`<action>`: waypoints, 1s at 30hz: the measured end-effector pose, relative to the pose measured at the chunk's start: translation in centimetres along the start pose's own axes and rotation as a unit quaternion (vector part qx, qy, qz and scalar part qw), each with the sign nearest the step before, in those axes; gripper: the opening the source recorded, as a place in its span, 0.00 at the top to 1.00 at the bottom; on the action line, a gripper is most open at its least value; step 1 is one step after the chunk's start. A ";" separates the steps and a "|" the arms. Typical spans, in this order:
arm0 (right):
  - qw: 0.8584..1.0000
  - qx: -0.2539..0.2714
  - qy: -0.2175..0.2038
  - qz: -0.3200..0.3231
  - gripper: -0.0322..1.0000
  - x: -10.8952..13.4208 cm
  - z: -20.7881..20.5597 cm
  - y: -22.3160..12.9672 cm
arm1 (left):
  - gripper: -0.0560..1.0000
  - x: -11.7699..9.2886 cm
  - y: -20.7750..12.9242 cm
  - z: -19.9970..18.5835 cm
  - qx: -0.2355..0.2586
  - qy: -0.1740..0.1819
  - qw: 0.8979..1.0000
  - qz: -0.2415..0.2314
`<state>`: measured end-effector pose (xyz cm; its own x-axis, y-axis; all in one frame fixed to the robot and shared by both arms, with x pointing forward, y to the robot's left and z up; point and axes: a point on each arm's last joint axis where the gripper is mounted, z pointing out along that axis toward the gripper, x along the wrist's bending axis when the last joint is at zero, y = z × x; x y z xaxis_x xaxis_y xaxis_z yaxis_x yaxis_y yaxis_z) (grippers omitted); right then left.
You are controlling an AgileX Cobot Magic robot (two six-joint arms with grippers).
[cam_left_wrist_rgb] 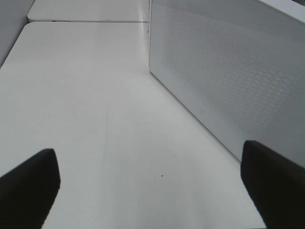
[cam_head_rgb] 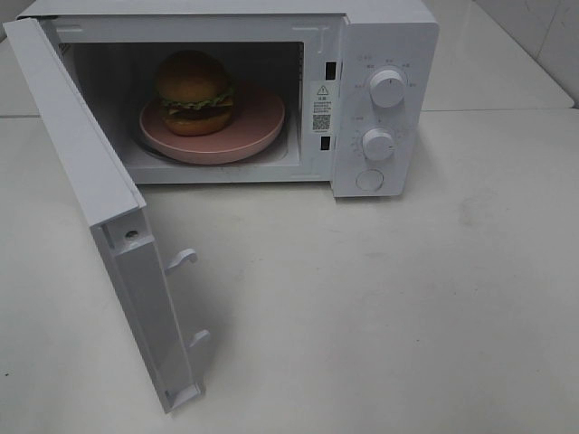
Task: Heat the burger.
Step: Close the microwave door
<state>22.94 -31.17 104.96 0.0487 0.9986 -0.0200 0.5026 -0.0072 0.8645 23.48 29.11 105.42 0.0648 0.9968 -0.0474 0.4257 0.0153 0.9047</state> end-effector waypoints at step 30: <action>1.000 0.000 0.000 0.000 0.23 0.0 0.0 0.0 | 0.45 0.2 4.4 2.6 -0.055 -0.006 0.998 -0.027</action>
<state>22.94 -31.17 104.96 0.0487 0.9986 -0.0200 0.5026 -0.0072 0.8645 27.75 29.19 108.33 0.0561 0.9932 -0.1017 0.3281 0.0778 0.9414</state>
